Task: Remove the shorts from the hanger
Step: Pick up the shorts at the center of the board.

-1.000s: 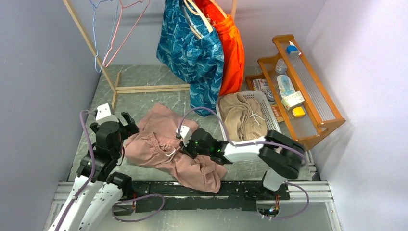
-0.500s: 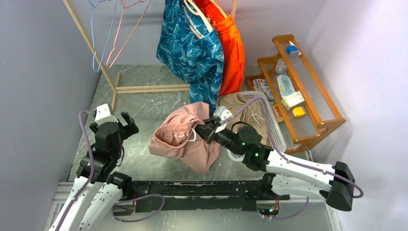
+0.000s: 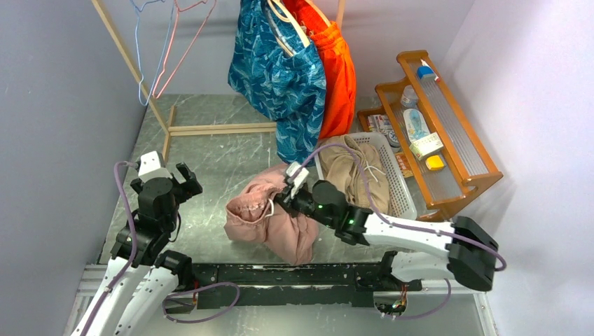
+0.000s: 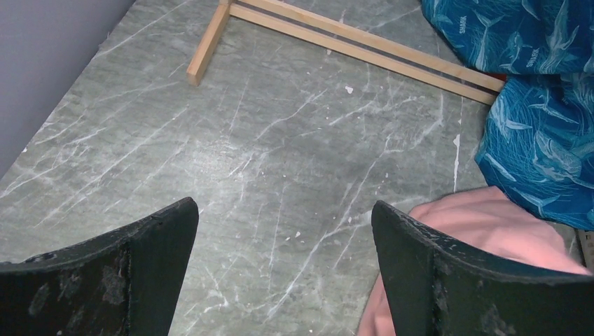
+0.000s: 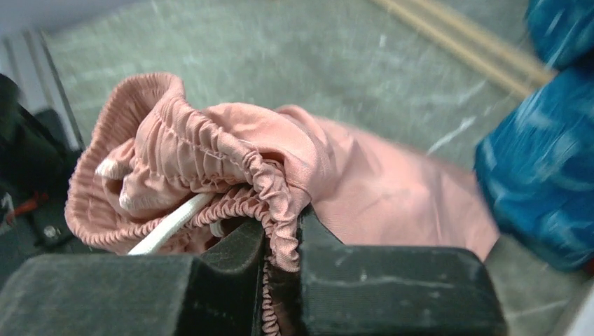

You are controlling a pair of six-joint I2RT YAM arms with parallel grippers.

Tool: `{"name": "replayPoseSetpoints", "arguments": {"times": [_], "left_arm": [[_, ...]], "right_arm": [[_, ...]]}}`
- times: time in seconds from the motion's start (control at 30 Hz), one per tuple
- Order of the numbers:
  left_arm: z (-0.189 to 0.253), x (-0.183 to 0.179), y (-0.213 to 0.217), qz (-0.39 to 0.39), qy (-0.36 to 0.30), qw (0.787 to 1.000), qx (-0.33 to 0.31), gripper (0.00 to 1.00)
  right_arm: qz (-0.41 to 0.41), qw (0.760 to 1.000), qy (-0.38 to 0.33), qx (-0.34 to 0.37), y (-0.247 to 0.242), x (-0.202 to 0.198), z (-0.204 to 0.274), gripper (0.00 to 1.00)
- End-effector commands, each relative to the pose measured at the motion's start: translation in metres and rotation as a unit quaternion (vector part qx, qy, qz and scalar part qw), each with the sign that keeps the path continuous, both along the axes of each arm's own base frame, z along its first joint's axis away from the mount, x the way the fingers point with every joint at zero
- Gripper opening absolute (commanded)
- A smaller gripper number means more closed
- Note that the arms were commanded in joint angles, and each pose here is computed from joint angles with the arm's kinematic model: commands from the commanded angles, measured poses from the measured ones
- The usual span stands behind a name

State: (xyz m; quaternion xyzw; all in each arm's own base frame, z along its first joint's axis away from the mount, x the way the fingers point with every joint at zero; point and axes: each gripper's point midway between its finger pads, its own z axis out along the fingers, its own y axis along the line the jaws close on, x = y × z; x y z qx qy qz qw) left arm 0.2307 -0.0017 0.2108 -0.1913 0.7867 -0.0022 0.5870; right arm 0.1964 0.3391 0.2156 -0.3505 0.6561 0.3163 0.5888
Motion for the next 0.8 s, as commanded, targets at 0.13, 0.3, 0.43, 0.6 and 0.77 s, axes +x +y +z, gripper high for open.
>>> {"name": "replayPoseSetpoints", "arguments": {"times": [0.13, 0.3, 0.43, 0.6, 0.77], "left_arm": [[0.012, 0.002, -0.003, -0.009, -0.02, 1.0, -0.006, 0.97], [0.01, 0.003, -0.003, -0.01, -0.013, 1.0, -0.006, 0.97], [0.012, 0.001, -0.003, -0.012, -0.02, 1.0, -0.007, 0.97], [0.012, 0.004, -0.006, -0.02, -0.017, 1.0, -0.003, 0.97], [0.007, 0.008, -0.009, -0.026, -0.001, 1.0, 0.0, 0.97]], "right_arm": [[-0.042, 0.995, 0.09, 0.004, 0.012, 0.009, -0.031, 0.0], [-0.086, 0.994, 0.031, 0.063, -0.015, 0.018, 0.022, 0.0], [-0.12, 0.988, -0.01, 0.098, -0.051, 0.016, 0.068, 0.0], [-0.171, 0.976, -0.026, 0.132, -0.103, 0.009, 0.112, 0.0], [-0.238, 0.962, -0.031, 0.127, -0.148, 0.01, 0.135, 0.0]]}}
